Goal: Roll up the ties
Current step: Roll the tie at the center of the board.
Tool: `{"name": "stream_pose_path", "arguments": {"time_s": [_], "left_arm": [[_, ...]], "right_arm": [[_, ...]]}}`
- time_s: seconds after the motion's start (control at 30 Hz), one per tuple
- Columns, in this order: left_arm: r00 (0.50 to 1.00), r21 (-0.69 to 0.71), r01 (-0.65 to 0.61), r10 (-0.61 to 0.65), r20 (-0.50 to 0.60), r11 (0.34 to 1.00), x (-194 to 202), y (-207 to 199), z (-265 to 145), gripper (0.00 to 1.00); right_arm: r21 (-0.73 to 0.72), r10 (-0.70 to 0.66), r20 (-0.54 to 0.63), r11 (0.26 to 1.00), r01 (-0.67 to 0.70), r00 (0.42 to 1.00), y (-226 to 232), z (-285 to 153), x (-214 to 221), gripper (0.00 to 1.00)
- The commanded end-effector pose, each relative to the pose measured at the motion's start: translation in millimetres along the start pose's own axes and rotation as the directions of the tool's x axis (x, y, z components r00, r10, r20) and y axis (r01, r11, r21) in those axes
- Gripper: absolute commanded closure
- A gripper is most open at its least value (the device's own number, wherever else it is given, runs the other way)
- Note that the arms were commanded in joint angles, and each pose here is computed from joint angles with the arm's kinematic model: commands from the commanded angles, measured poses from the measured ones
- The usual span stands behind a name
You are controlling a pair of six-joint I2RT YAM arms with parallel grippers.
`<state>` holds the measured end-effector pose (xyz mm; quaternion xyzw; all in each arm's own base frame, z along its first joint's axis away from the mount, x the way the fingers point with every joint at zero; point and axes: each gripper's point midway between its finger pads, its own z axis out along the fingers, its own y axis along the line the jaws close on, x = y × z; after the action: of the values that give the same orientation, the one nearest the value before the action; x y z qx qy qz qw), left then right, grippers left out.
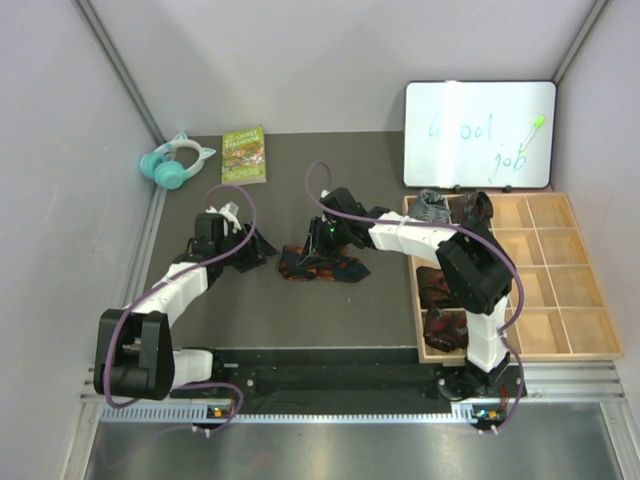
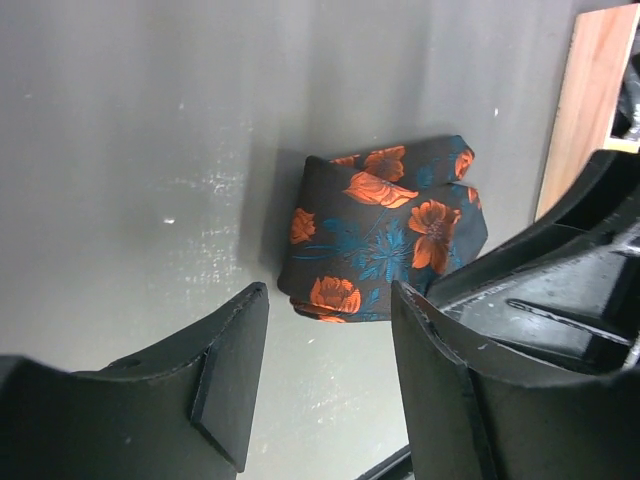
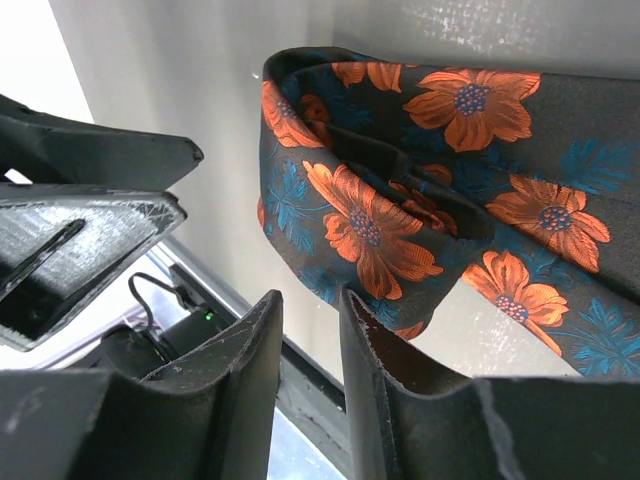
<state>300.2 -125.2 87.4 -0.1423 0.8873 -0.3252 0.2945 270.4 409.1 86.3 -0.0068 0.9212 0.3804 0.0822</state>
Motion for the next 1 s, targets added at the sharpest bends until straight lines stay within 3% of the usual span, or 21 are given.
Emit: {"name": "stream_pose_path", "arguments": {"time_s": [0.0,0.43,0.97], "left_arm": [[0.997,0.089,-0.037,0.031,0.066,0.995,-11,-15,-2,0.43],[0.999,0.193,-0.032,0.029,0.019,0.981,8,-16,11,0.43],[0.996,0.274,-0.012,0.036,-0.081,0.962,35,-15,31,0.41]], "right_arm": [[-0.025,-0.029,0.036,0.999,0.030,0.999,7,3,-7,0.70],[0.050,0.008,0.035,0.999,-0.010,0.999,-42,7,-5,0.71],[0.068,0.026,0.026,0.997,-0.027,0.999,-62,11,1,0.72]]}}
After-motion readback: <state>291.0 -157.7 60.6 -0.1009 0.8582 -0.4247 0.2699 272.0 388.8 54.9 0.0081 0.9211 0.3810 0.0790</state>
